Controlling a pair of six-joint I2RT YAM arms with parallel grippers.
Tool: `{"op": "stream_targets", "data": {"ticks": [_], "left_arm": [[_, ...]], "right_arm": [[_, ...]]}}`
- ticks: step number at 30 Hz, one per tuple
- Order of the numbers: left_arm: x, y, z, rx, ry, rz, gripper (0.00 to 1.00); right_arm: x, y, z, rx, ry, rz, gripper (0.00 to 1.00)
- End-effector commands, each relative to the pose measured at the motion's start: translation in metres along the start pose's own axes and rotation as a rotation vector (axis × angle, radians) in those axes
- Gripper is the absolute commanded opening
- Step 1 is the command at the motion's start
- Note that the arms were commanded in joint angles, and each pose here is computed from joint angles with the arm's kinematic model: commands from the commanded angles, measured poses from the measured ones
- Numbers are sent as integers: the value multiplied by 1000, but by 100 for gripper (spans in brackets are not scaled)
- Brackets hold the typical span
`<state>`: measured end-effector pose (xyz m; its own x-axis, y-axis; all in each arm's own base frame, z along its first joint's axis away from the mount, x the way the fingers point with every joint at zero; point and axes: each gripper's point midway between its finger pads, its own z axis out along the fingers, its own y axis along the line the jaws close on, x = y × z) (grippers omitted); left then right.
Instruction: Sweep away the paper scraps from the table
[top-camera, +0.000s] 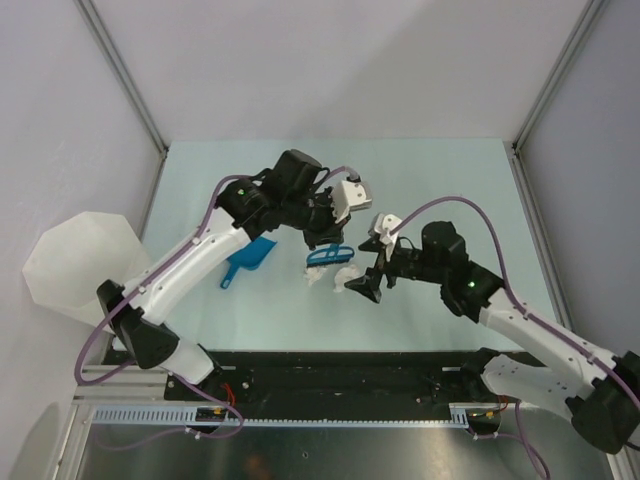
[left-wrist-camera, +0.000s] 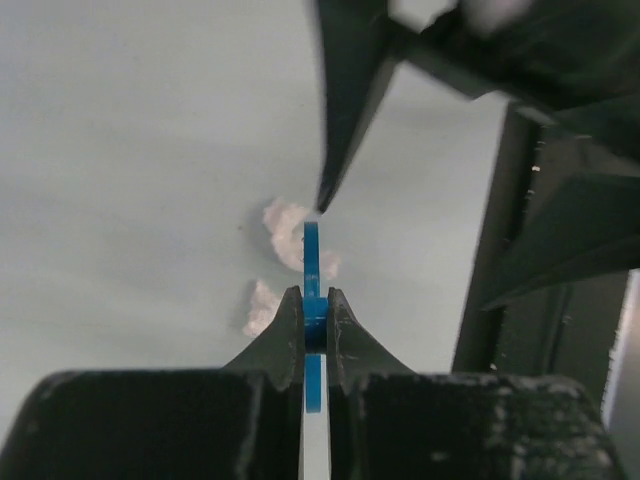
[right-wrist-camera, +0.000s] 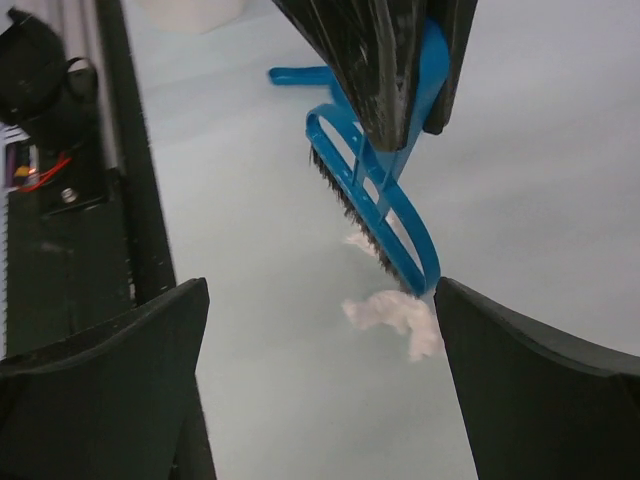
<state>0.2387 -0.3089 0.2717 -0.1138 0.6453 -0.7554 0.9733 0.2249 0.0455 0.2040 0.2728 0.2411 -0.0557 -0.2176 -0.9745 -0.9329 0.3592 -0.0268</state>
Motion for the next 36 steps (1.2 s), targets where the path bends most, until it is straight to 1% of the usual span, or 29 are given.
{"op": "stream_targets", "data": {"ticks": [1, 4, 6, 8, 10, 11, 12, 13, 14, 15, 16, 18, 19, 20, 21, 22, 23, 25, 27, 30, 33, 34, 35, 36], "left_arm": [[-26, -46, -39, 179, -115, 71, 0], [-22, -59, -43, 238, -118, 65, 0], [-20, -67, -46, 272, -125, 59, 0], [-18, -72, -47, 291, -126, 60, 0], [-18, -74, -49, 295, -125, 65, 0], [-18, -73, -50, 293, -128, 67, 0], [-19, -73, -50, 292, -129, 68, 0], [-20, -72, -50, 290, -131, 68, 0], [-23, -72, -52, 287, -137, 70, 0], [-24, -72, -51, 291, -139, 68, 0], [-25, -72, -51, 291, -142, 70, 0], [-27, -68, -50, 276, -139, 69, 0], [-26, -65, -48, 262, -125, 57, 41], [-24, -54, -46, 211, -103, 44, 63], [-23, -50, -45, 192, -95, 32, 91], [-22, -45, -45, 180, -92, 25, 99], [-20, -38, -47, 163, -93, 9, 100], [-21, -37, -49, 184, -114, 5, 100], [-17, -34, -46, 190, -113, 9, 100], [-9, -34, -37, 205, -100, 32, 100], [1, -25, -25, 176, -56, 12, 100], [2, -23, -22, 175, -50, 10, 100], [4, -24, -22, 176, -46, 8, 99], [4, -26, -22, 186, -49, 11, 92]], "right_arm": [[-32, 16, 14, -174, -103, -51, 100], [-29, 6, 25, -155, -95, -29, 97], [-27, 11, 29, -194, -90, -14, 93], [-23, 15, 35, -230, -83, 2, 87], [-21, 18, 38, -252, -77, 9, 77], [-18, 22, 39, -281, -73, 16, 62], [-18, 24, 39, -299, -75, 21, 54], [-20, 28, 39, -320, -81, 25, 34], [-19, 33, 40, -346, -81, 27, 23], [-19, 35, 41, -356, -79, 27, 8], [-18, 36, 40, -359, -76, 31, 0], [-20, 36, 37, -358, -80, 36, 0], [-21, 32, 36, -340, -78, 47, 0], [-22, 24, 34, -306, -76, 75, 0], [-25, 19, 30, -282, -84, 85, 0], [-26, 12, 28, -251, -86, 99, 0], [-29, 6, 26, -223, -92, 127, 0], [-34, 0, 22, -184, -108, 141, 0], [-41, 0, 19, -188, -131, 147, 0], [-54, 16, 13, -271, -170, 118, 0], [-58, 43, 8, -377, -184, 30, 0], [-59, 45, 7, -381, -185, 19, 0], [-60, 48, 4, -387, -189, 9, 0], [-59, 47, 3, -388, -185, 13, 0]]}}
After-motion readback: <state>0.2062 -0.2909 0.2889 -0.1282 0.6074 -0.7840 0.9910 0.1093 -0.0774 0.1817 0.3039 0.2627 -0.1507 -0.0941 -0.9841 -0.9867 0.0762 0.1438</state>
